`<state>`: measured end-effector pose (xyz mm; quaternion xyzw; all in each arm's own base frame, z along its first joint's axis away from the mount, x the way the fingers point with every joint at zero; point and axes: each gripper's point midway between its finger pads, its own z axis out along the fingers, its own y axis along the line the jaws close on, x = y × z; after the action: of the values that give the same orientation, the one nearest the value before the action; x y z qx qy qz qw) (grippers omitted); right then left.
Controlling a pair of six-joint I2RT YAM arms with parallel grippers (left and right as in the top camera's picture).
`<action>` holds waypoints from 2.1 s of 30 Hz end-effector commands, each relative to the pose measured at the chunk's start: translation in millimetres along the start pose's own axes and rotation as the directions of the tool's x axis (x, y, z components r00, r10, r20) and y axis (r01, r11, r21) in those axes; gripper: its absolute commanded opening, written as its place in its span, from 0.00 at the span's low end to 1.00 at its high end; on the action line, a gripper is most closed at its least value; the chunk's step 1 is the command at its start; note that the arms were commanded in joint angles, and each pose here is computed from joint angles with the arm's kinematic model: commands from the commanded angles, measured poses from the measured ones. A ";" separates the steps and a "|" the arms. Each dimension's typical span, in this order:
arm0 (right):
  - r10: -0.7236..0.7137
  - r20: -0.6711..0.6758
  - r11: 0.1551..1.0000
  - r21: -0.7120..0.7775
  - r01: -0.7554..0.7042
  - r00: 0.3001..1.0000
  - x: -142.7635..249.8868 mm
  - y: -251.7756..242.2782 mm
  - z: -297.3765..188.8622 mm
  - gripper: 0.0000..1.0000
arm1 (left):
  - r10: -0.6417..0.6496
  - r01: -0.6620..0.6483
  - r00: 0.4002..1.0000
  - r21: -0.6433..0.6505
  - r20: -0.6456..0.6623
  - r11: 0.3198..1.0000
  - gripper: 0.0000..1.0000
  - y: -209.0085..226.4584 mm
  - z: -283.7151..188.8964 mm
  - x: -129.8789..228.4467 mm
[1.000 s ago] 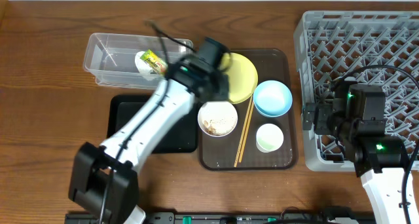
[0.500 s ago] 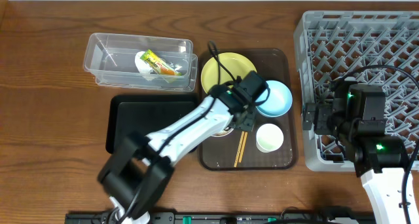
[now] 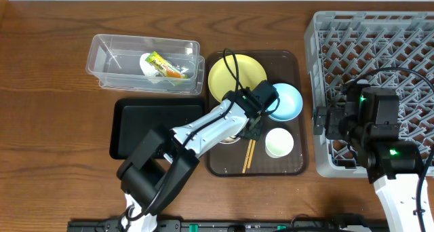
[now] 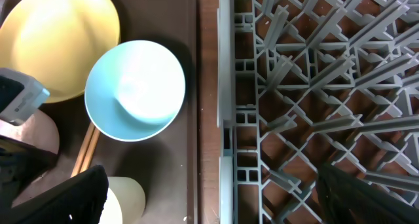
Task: Sort waste into correct bins and load items into the dishwasher rack
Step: 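Reach the left gripper to the white rice bowl and grasp its rim, then carry the bowl over the black tray and tip the rice out with the left gripper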
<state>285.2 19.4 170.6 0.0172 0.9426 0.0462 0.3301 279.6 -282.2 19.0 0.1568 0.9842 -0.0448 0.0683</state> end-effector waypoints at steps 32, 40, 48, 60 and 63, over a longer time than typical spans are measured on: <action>-0.010 0.016 1.000 -0.014 0.010 1.000 -7.1 4.5 -5.0 0.99 | -0.348 0.336 0.934 0.538 -0.083 0.773 0.06 120.7 -116.1 4.2; -0.010 0.016 1.000 -0.014 0.010 1.000 -7.1 4.5 -5.0 0.99 | -0.399 0.319 0.910 0.809 -0.115 0.494 0.06 135.9 -123.5 21.6; -0.010 0.016 1.000 -0.014 0.010 1.000 -7.1 4.5 -5.0 0.99 | -0.576 0.482 0.777 0.828 -0.253 0.287 0.06 178.6 -115.0 35.2; -0.010 0.015 1.000 -0.014 0.010 1.000 -7.0 4.5 -5.0 0.99 | -0.602 0.455 0.728 0.888 -0.329 0.065 0.06 187.9 -133.4 23.7; -0.010 0.015 1.000 -0.014 0.010 1.000 -7.0 4.5 -5.0 0.99 | -0.587 0.384 0.737 0.922 -0.335 -0.043 0.06 185.9 -155.3 16.3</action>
<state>284.5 19.4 170.1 0.0173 0.9433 0.0461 0.3283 300.2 -82.0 129.6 -0.2065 0.7558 -0.6214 0.0040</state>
